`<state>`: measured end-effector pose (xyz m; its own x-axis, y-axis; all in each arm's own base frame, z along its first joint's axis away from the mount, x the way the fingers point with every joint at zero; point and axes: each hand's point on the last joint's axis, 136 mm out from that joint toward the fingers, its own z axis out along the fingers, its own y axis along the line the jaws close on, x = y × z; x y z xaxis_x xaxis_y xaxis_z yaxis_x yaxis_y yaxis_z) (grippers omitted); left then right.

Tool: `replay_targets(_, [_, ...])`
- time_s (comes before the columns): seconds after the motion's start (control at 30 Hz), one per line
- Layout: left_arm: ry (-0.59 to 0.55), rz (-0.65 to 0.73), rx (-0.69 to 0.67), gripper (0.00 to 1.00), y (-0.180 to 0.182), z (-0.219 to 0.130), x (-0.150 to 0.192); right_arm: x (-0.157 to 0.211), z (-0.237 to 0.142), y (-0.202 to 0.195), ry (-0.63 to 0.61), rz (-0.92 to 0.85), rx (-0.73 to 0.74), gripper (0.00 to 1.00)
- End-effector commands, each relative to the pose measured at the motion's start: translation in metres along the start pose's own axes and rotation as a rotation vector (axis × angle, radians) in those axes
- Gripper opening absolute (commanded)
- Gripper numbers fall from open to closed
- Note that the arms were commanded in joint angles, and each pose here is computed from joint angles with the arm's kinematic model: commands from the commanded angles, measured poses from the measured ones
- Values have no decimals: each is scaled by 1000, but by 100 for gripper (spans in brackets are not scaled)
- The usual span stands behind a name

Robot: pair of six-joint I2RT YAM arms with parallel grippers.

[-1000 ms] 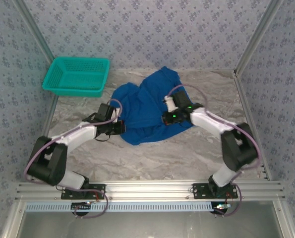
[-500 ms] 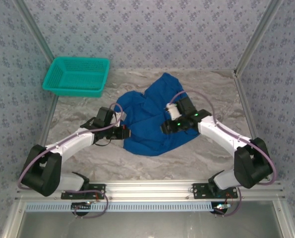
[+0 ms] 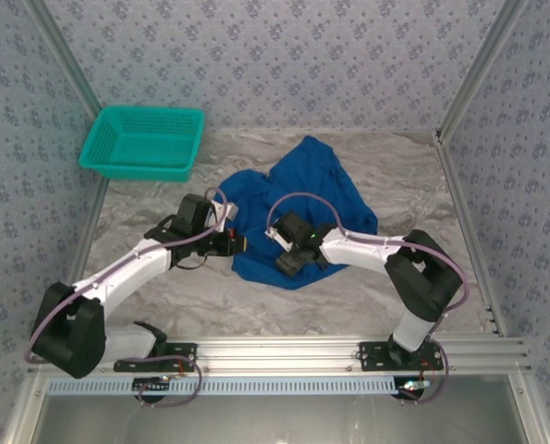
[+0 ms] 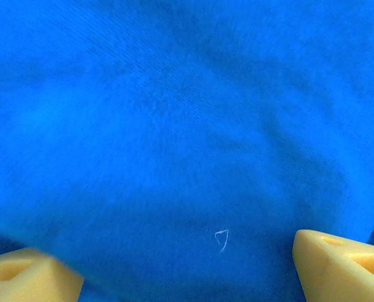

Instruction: Fold the inside-out t-shirt

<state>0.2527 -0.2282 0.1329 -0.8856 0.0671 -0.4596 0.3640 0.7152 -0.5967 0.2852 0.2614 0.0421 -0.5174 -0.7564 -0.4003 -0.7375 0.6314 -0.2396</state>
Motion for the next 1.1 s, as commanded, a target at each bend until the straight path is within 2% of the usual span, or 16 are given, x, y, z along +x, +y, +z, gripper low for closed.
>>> replay_targets(0.0, [-19, 45, 69, 0, -23, -15, -8, -23, 1, -20, -50, 17, 88, 83])
replay_targets(0.1, [-30, 59, 83, 0, -28, -21, -8, -25, 6, -30, -49, 70, 104, 65])
replay_targets(0.17, [-46, 60, 44, 0, -22, -25, -8, -28, -2, -36, -66, 131, 76, 44])
replay_targets(0.2, [-53, 55, -2, 0, -14, -25, -8, -31, -12, -36, -98, 171, 20, 36])
replay_targets(0.33, [-80, -1, -275, 0, 40, -21, -8, -55, -67, -21, -315, 397, -426, 2])
replay_targets(0.37, [-83, -14, -328, 0, 51, -19, -10, -60, -81, -20, -371, 453, -536, 0])
replay_targets(0.43, [-97, -47, -428, 1, 70, -18, -13, -66, -106, -10, -422, 493, -747, 0])
replay_targets(0.5, [-128, -60, -507, 7, 83, -19, -19, -68, -123, -5, -440, 490, -842, 0])
replay_targets(0.53, [-143, -60, -528, 12, 85, -20, -23, -68, -127, -4, -440, 496, -875, 0])
replay_targets(0.57, [-155, -57, -530, 22, 85, -20, -26, -70, -132, -5, -449, 509, -905, 0])
replay_targets(0.7, [-236, 39, -433, 45, 47, -26, -36, -77, -142, -16, -469, 577, -987, 0])
replay_targets(0.77, [-293, 100, -355, 51, 22, -33, -36, -75, -139, -20, -440, 609, -987, 0])
replay_targets(0.8, [-309, 138, -273, 53, 5, -33, -35, -74, -139, -19, -421, 609, -1003, 1])
replay_targets(0.93, [-287, 224, -22, 52, -46, -26, -21, -66, -131, -18, -374, 616, -997, 4])
replay_targets(1.07, [-165, 332, 62, 37, -68, -1, -5, -67, -130, -20, -369, 625, -1002, 4])
